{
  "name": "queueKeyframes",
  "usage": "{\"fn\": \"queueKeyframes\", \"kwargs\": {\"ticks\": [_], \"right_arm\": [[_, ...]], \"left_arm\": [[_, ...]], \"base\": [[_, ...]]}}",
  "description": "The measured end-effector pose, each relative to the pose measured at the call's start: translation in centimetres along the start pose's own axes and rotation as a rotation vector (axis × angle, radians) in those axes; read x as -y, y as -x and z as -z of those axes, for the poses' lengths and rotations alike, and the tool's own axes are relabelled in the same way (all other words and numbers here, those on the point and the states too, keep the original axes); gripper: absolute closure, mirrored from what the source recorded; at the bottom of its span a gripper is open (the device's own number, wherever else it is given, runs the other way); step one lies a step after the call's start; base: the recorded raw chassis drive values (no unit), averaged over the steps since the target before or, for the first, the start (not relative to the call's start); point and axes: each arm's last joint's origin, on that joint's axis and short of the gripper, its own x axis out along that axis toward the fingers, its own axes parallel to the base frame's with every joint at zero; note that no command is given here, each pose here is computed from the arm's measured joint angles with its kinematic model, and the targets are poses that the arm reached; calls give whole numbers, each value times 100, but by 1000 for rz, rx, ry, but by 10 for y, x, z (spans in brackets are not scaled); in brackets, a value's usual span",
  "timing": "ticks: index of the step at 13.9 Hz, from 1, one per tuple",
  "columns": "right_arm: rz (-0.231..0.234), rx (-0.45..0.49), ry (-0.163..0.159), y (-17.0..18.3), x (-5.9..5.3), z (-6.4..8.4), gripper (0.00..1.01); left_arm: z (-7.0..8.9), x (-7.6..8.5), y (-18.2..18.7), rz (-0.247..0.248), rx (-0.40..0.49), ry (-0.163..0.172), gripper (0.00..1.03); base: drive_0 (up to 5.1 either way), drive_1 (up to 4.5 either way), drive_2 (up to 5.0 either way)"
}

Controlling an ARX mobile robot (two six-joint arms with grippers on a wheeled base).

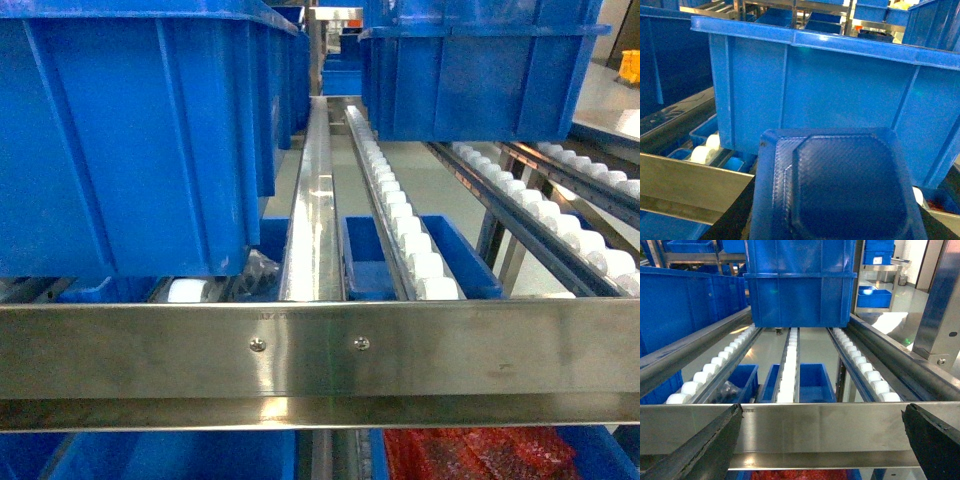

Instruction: Pick blue part to blue bin on bottom shelf

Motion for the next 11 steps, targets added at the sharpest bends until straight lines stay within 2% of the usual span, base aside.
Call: {"fn": "queueKeyframes", "kwargs": {"ticks": [11], "right_arm": [[1,0,0,0,0,0,3]], "left_arm": [[0,0,0,0,0,0,60]], "base": [[0,0,0]]}}
